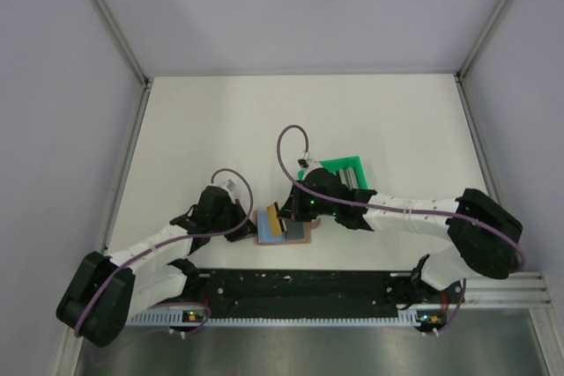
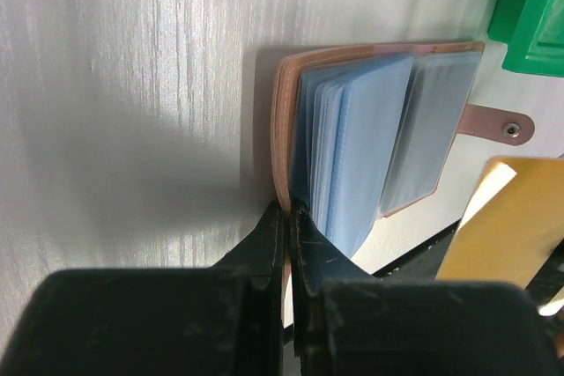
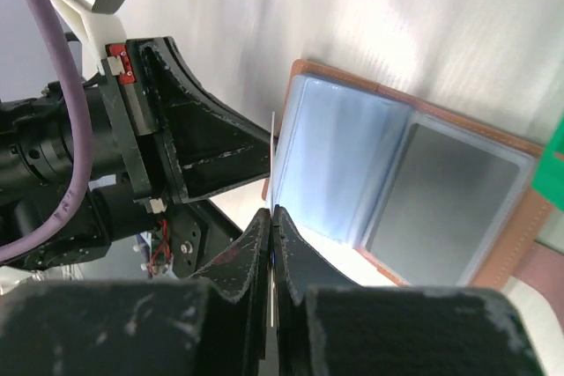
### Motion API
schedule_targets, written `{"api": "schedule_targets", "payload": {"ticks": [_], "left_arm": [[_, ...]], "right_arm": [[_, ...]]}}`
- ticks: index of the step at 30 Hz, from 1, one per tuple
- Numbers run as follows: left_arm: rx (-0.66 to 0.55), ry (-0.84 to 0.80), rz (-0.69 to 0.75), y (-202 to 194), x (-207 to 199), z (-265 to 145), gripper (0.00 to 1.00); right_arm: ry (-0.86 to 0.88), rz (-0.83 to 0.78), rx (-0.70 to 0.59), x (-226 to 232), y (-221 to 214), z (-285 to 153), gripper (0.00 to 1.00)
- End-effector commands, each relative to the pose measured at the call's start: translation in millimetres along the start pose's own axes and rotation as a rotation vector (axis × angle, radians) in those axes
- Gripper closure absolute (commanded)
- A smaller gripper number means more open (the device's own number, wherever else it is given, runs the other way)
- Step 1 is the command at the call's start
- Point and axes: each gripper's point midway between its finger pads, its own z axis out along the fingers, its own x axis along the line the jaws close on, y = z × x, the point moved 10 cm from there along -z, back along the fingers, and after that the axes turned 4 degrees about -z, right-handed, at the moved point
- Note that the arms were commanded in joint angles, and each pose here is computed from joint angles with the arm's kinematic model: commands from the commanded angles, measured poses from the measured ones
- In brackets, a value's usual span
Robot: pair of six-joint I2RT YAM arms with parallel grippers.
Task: Put the credit cards into the card holder
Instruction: Insert the credit card into the card slot.
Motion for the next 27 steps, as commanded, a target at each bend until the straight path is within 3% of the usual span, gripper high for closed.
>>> {"api": "schedule_targets", "payload": {"ticks": [1,27], "left_arm": [[-0.013,0.023,0.013,-0.5,4.8,1.5,1.0],[-0.011,0.031,0.009,-1.8,7.3,2.2,1.0]], "right_arm": [[-0.004,0.034,-0.104,-11.6,7.0,-11.3,1.0],[-0.021,0.123,-0.14,-50.3,-12.9,3.5,1.0]]}}
